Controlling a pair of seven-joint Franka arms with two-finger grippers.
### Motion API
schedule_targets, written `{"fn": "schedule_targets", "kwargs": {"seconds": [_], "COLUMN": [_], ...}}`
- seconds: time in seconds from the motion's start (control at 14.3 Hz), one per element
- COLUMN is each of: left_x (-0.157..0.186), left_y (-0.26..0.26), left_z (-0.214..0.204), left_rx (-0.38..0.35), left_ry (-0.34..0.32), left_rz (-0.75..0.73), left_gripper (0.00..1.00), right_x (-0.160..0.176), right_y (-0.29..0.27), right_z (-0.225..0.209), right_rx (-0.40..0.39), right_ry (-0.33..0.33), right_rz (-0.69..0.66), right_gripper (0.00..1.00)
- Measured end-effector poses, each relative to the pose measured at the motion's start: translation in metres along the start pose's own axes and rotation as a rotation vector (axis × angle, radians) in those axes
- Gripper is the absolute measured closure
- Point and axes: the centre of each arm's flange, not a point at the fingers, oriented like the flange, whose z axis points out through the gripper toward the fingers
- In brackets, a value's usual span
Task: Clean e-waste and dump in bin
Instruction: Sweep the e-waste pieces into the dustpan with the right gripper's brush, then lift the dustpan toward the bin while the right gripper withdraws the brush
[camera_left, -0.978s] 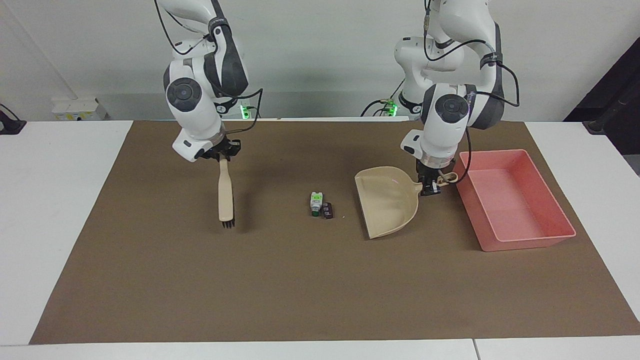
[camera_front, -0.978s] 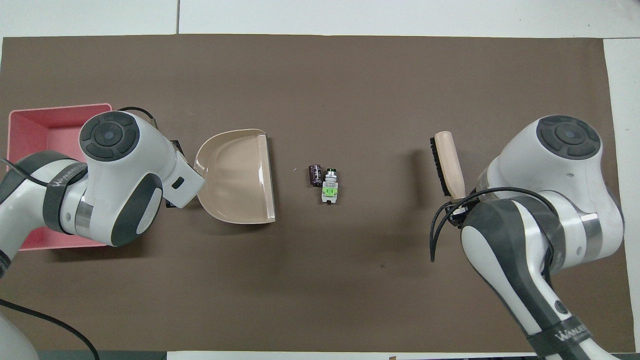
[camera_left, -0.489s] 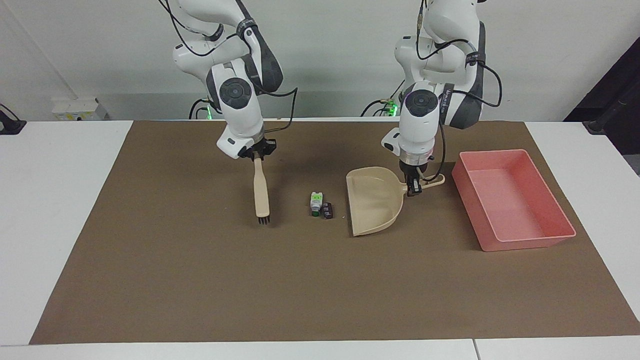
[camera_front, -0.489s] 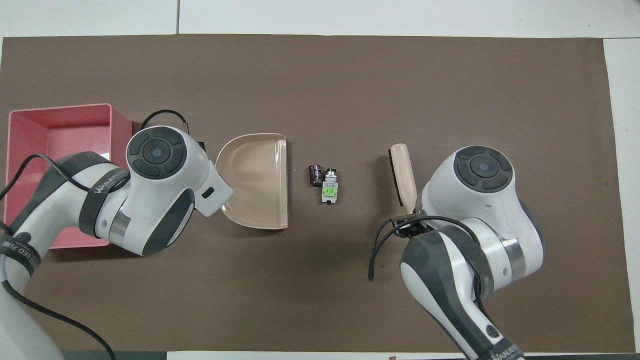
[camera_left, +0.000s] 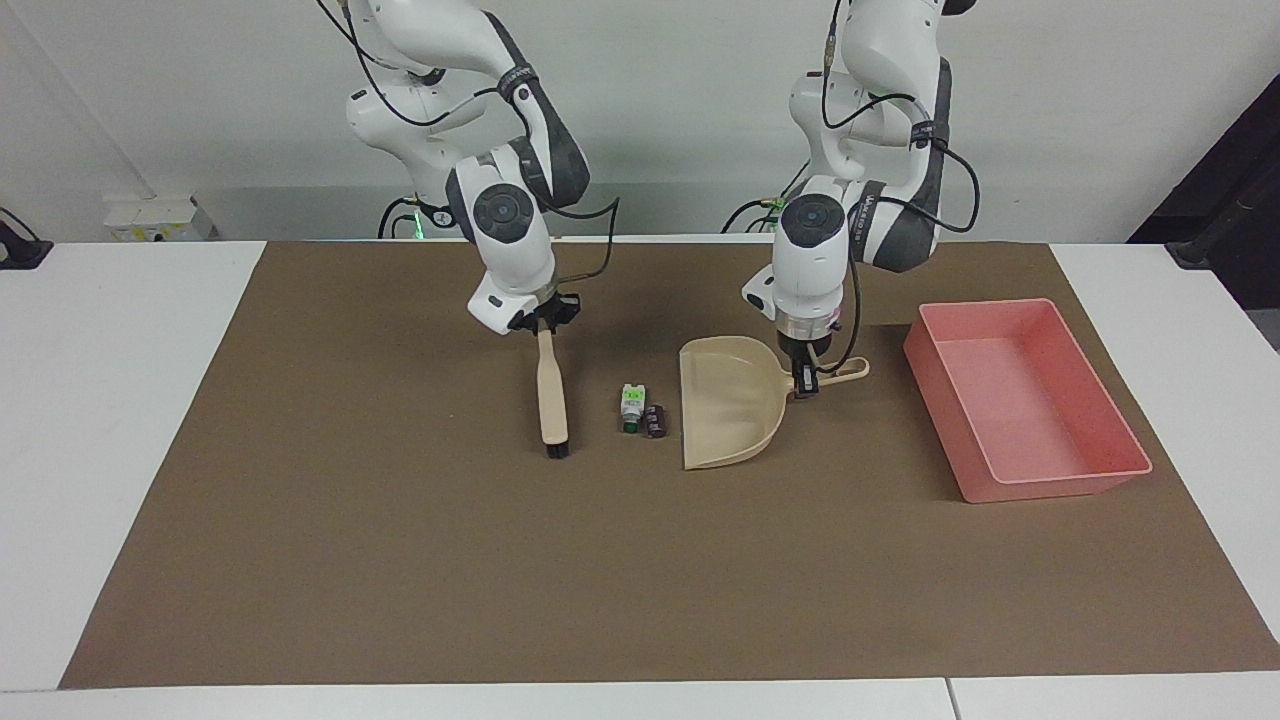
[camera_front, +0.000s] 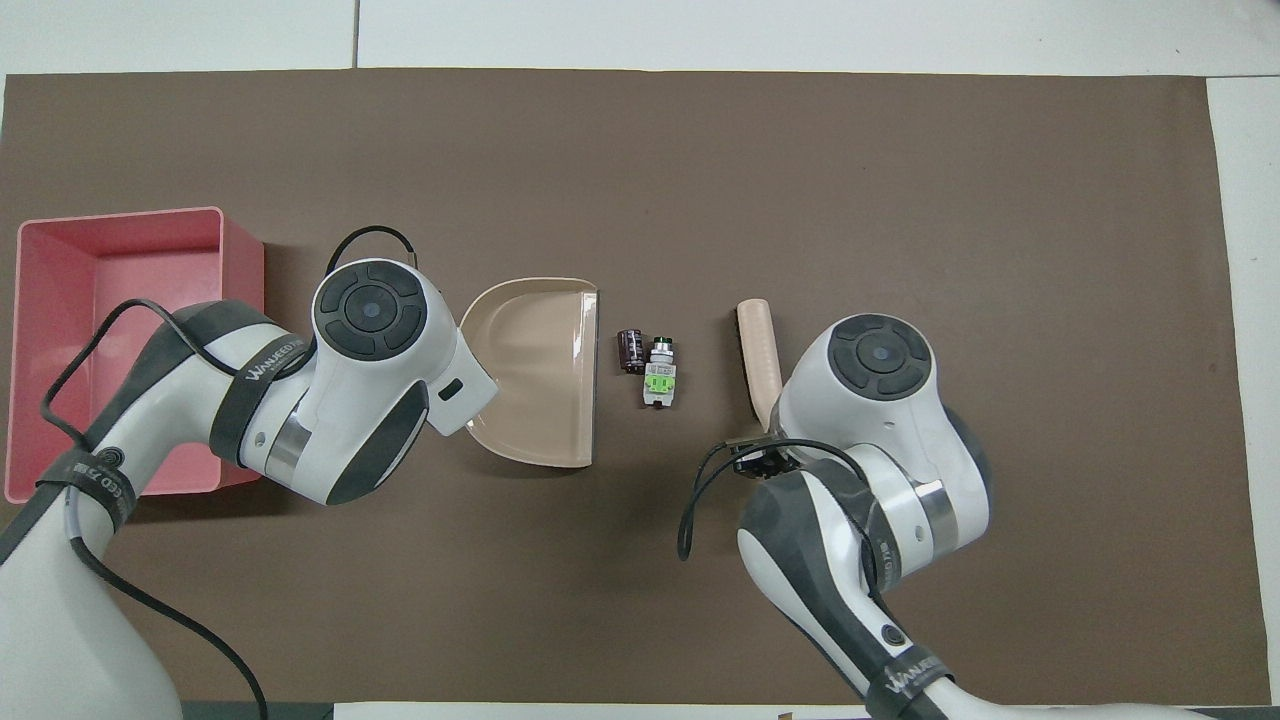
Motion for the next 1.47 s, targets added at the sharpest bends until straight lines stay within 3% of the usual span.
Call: {"fn": "schedule_targets", "kwargs": {"seconds": [1.47], "left_x": [-0.001], "left_y": [0.006], "left_z": [0.012], "left_rx": [-0.025], "left_ry": [-0.010], "left_rz": [0.003], "left_gripper": [0.67], "right_x": [0.003], "right_y": [-0.140], "right_z": [0.007], "right_rx": [0.132], "right_ry": [-0.023], "right_rz": [0.123], "right_gripper": [0.74]}}
